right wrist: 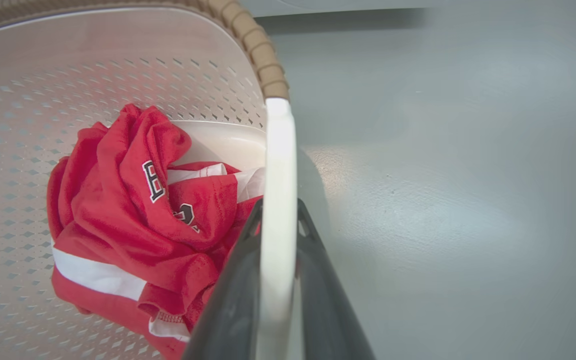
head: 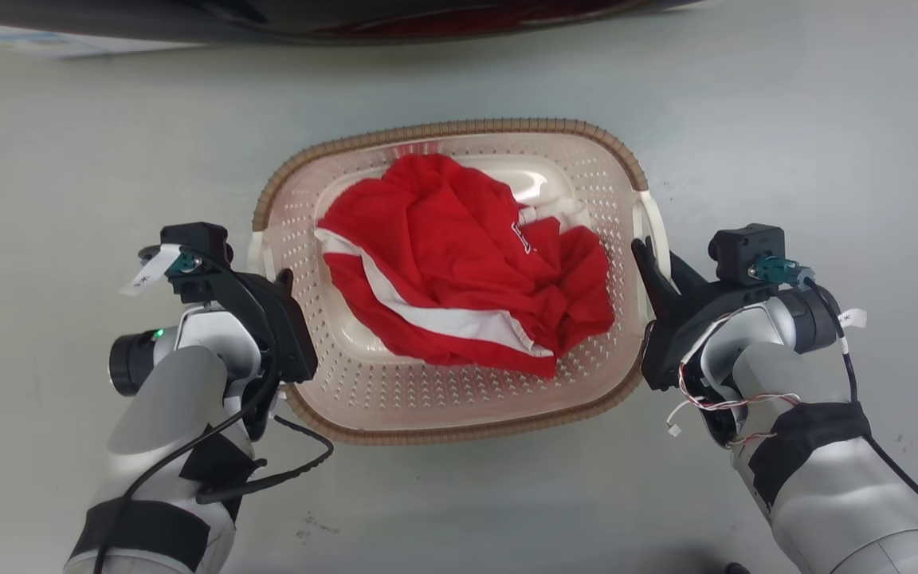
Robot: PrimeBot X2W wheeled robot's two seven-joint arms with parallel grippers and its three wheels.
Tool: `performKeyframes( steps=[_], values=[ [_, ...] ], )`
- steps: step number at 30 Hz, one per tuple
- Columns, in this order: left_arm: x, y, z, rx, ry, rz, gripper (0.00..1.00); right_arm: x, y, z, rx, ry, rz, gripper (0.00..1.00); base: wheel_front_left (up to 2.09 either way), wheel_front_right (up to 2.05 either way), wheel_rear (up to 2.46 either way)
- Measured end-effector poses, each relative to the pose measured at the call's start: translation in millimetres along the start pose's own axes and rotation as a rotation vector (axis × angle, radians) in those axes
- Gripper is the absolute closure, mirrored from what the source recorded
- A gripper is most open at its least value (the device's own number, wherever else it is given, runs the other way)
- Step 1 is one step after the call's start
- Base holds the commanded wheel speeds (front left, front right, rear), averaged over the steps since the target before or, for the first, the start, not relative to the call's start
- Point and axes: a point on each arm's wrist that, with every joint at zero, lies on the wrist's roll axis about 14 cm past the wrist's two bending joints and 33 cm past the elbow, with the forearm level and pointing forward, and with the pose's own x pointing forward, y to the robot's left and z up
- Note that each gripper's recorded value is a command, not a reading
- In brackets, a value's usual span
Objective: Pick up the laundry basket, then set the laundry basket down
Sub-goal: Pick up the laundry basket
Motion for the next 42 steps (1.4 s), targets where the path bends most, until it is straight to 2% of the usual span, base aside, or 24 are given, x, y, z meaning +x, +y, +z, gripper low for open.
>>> performKeyframes(
  steps=[26,42],
  values=[
    [-74,-33,9,-0.049,0.059,-0.069,1.0,-66,8,26,0.023,0.082,-0.037,1.0,0.0,0.0,0.0],
    [-127,-42,4,-0.049,0.084,-0.095,1.0,-111,28,37,0.032,0.082,-0.029,1.0,0.0,0.0,0.0]
  ],
)
